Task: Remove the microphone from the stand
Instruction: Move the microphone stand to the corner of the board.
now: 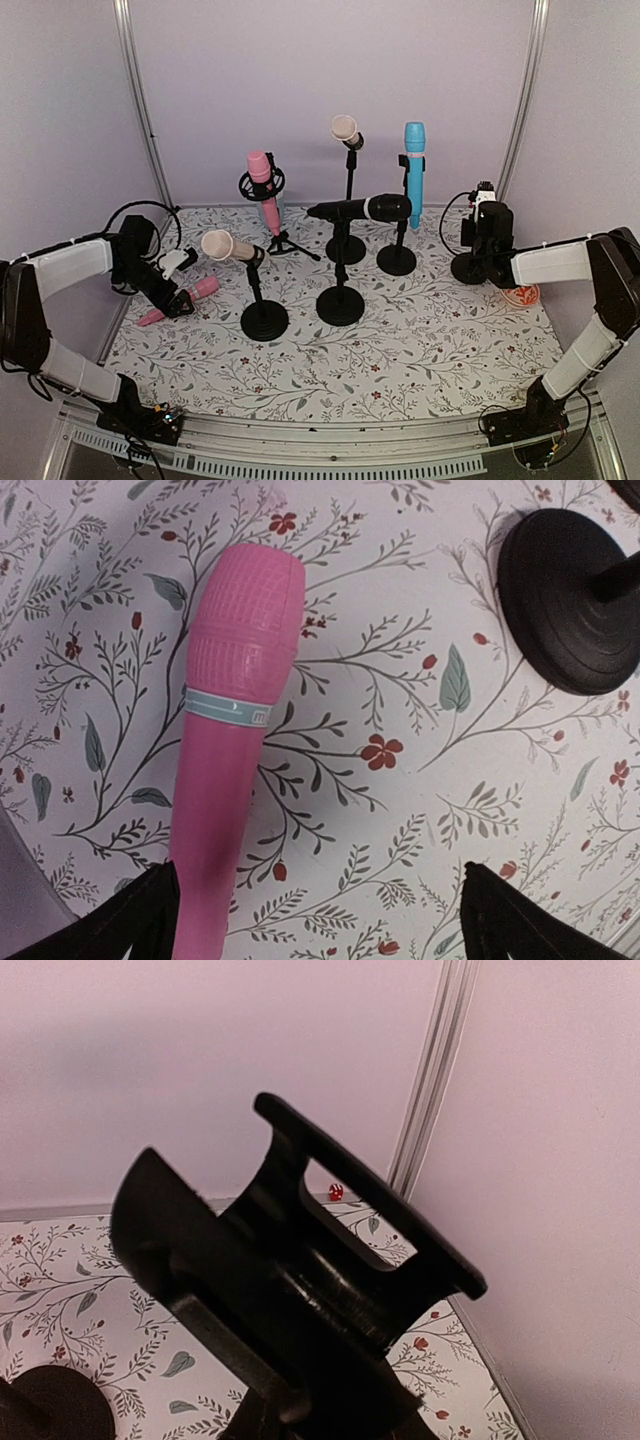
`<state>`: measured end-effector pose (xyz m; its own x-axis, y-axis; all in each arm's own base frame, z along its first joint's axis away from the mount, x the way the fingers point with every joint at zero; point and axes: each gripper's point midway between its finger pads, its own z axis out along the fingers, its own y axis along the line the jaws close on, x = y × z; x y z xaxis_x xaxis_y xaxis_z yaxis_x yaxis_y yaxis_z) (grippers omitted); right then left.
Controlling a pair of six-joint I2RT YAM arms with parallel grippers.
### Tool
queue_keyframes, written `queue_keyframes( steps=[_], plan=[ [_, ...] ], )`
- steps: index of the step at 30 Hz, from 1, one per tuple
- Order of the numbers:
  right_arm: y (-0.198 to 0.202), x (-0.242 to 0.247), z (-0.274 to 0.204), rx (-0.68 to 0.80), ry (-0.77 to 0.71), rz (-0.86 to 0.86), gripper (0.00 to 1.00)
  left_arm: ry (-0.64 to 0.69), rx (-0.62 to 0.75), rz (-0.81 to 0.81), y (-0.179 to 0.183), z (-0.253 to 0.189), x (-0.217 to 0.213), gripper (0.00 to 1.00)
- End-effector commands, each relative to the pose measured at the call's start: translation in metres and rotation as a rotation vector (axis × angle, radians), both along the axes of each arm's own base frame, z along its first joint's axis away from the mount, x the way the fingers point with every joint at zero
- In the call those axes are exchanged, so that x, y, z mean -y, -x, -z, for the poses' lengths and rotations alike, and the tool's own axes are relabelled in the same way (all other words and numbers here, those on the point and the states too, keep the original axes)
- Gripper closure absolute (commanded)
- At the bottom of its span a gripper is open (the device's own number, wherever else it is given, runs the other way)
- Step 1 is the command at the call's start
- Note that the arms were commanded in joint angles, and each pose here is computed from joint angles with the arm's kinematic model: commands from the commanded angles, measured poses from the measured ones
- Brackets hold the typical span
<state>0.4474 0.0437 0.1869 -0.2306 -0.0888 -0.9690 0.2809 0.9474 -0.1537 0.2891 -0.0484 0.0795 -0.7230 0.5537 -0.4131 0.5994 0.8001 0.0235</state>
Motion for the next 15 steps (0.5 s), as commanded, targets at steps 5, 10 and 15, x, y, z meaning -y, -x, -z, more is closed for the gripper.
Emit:
queue_keyframes(
  steps=[5, 10, 15],
  plan=[
    [-0.017, -0.008, -0.030, 0.063, -0.071, -0.053, 0.58, -0.016, 0.037, -0.002, -0.013, -0.003, 0.005, 0.01],
    [-0.008, -0.011, -0.048, 0.079, -0.122, -0.083, 0.15, -0.018, 0.076, 0.011, -0.018, -0.028, 0.006, 0.01],
    [0.009, -0.011, -0.067, 0.079, -0.168, -0.105, 0.04, 0.007, 0.130, 0.026, -0.025, -0.065, 0.011, 0.01]
  ],
)
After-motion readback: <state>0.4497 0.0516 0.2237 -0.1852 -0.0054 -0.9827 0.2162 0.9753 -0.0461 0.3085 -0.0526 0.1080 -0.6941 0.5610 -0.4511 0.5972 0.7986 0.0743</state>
